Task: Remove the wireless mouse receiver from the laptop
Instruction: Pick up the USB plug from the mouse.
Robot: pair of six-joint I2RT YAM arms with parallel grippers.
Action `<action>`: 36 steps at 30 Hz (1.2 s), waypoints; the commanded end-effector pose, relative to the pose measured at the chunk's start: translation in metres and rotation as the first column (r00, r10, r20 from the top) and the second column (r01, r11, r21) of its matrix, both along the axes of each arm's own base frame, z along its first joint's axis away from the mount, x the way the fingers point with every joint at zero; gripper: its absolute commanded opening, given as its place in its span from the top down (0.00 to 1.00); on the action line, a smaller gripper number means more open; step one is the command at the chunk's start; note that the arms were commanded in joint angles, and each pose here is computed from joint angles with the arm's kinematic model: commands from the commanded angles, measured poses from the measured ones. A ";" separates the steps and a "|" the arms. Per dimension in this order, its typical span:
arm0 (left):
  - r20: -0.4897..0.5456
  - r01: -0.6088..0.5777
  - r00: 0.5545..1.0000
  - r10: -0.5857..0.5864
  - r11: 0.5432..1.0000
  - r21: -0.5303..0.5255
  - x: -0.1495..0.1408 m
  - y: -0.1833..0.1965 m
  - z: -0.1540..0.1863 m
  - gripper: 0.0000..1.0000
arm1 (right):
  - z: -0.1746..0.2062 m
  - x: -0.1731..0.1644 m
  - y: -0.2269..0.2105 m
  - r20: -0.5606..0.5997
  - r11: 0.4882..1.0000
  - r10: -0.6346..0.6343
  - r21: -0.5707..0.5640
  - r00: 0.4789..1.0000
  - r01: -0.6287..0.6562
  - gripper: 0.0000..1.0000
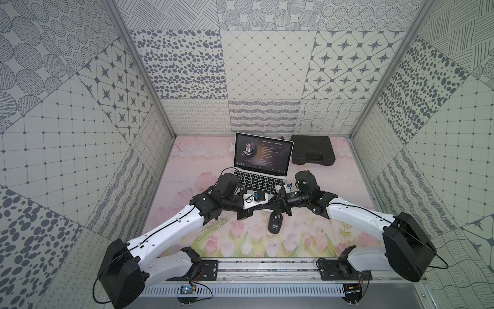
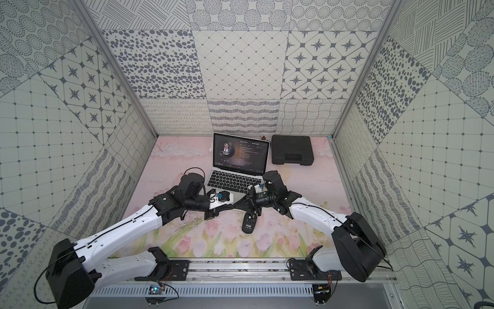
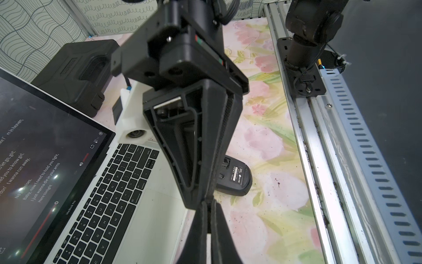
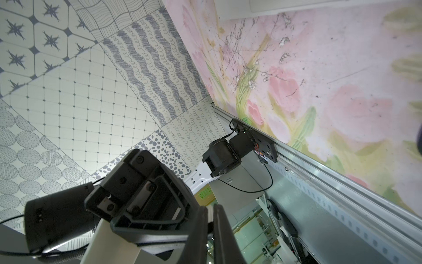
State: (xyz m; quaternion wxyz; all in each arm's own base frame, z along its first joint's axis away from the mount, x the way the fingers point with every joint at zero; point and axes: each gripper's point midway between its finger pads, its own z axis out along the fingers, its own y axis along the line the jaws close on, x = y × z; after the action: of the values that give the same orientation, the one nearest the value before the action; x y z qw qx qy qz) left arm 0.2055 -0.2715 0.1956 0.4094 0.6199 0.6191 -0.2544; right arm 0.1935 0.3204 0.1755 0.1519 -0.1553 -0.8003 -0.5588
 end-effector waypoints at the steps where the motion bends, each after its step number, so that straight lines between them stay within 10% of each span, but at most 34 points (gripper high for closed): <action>1: 0.090 -0.032 0.995 0.037 0.998 -0.051 0.018 -0.006 0.017 1.00 | -0.003 -0.012 0.003 -0.025 0.998 0.055 0.017 0.998 -0.055 0.98; 6: 0.082 -0.030 0.996 0.034 0.999 -0.044 0.018 -0.006 0.014 1.00 | -0.003 -0.008 0.001 -0.013 0.999 0.048 0.019 0.999 -0.048 0.96; 12: -0.109 -0.039 0.994 0.032 0.997 -0.063 0.017 -0.011 0.017 1.00 | -0.012 0.011 -0.038 0.274 0.984 0.081 -0.176 0.958 -0.033 0.62; 17: -0.441 0.001 0.897 -0.025 0.999 -0.053 0.010 -0.015 0.018 1.00 | 0.001 0.023 -0.069 0.657 0.939 0.232 -0.345 0.718 0.012 0.60; 23: -0.596 0.088 0.791 -0.137 0.990 -0.110 -0.009 -0.015 0.024 1.00 | 0.046 0.003 -0.062 0.890 0.979 0.204 -0.190 0.408 -0.074 0.63; 36: -0.668 0.133 0.701 -0.247 0.967 -0.218 -0.021 -0.022 0.043 1.00 | 0.059 -0.004 -0.042 0.903 0.978 0.165 -0.099 0.396 -0.181 0.68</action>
State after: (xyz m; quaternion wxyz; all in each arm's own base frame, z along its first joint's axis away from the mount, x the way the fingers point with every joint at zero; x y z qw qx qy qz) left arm 0.2054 -0.2940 0.2188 0.2122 0.5336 0.6625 -0.4810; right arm 0.1923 0.2699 0.2207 -0.2255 0.2252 -0.7917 -0.5212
